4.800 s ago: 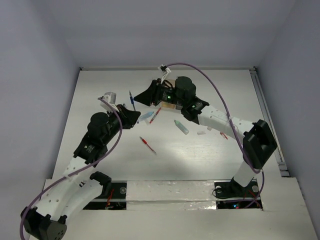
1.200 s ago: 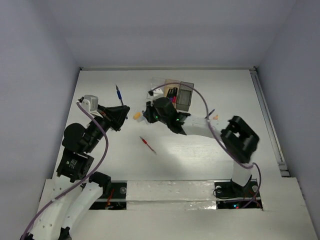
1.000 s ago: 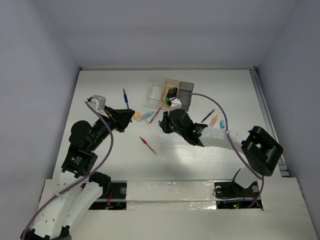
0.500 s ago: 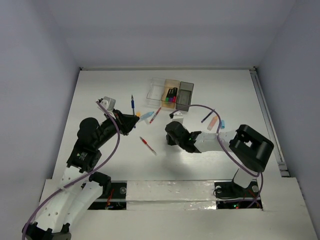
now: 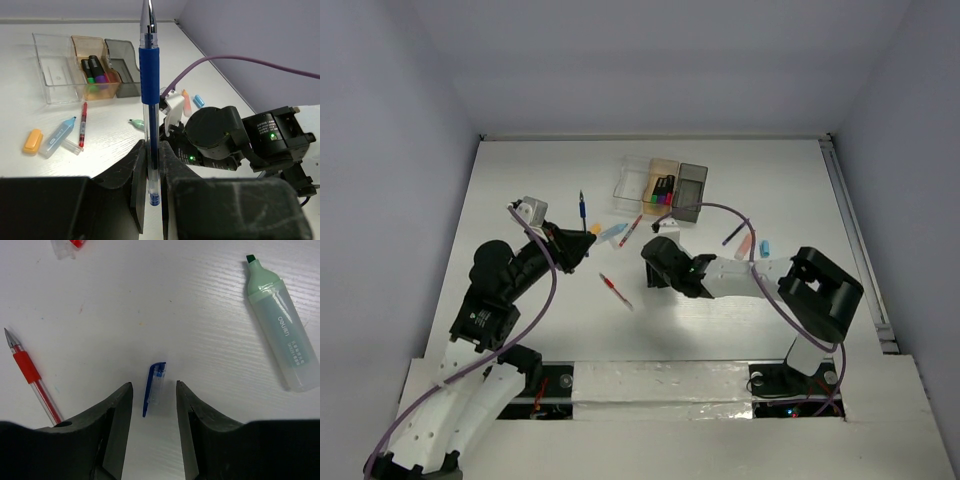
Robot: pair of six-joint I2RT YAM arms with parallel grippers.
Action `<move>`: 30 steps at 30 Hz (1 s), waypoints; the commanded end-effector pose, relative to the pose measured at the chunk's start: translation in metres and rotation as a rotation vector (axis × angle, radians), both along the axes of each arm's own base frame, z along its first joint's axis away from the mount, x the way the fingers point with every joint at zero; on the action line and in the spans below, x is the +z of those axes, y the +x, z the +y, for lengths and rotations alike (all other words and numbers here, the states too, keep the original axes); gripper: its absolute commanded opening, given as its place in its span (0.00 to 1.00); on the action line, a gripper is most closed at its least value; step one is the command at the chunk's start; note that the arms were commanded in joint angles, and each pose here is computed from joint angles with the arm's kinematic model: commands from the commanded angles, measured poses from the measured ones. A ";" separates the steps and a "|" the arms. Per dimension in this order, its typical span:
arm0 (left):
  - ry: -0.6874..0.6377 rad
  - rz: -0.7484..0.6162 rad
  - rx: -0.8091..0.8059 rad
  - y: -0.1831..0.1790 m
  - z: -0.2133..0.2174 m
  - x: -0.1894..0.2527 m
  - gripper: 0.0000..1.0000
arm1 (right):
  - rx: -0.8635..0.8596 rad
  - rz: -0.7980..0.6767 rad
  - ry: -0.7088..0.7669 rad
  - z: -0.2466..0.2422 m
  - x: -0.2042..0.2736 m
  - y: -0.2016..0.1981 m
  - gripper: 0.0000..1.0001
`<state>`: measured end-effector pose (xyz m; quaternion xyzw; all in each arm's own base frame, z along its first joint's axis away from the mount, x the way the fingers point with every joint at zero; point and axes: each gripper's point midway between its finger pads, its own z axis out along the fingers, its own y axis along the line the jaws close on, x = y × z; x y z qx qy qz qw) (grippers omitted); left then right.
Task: Sort the stationery into containers
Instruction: Close the pen cap on the pen.
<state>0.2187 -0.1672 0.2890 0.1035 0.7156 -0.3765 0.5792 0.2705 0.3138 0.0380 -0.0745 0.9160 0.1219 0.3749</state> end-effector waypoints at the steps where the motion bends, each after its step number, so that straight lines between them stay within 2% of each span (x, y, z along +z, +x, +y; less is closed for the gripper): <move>1: -0.009 -0.059 -0.002 -0.002 0.001 0.013 0.00 | 0.043 0.008 -0.067 0.007 0.009 0.005 0.46; 8: -0.012 -0.066 -0.009 -0.003 0.000 0.015 0.00 | -0.001 0.030 -0.240 -0.004 -0.005 0.016 0.42; 16: -0.015 -0.073 -0.011 -0.005 0.000 0.017 0.00 | 0.001 0.060 -0.241 -0.007 -0.013 0.010 0.41; 19: -0.015 -0.073 -0.009 -0.004 0.000 0.017 0.00 | 0.013 0.079 -0.232 -0.004 -0.018 0.007 0.37; 24: -0.016 -0.075 -0.006 -0.004 0.001 0.018 0.00 | 0.037 0.079 -0.235 -0.005 -0.012 0.005 0.36; 25: -0.017 -0.074 -0.005 -0.004 0.001 0.018 0.00 | 0.041 0.079 -0.239 -0.005 -0.012 0.005 0.33; 26: -0.015 -0.073 -0.006 -0.004 0.001 0.017 0.00 | 0.047 0.085 -0.242 -0.005 -0.011 0.004 0.26; 28: -0.016 -0.072 -0.006 -0.003 0.000 0.017 0.00 | 0.057 0.096 -0.253 -0.006 -0.011 0.002 0.27; 30: -0.014 -0.067 -0.006 -0.003 0.000 0.016 0.00 | 0.056 0.105 -0.252 -0.006 -0.010 0.000 0.35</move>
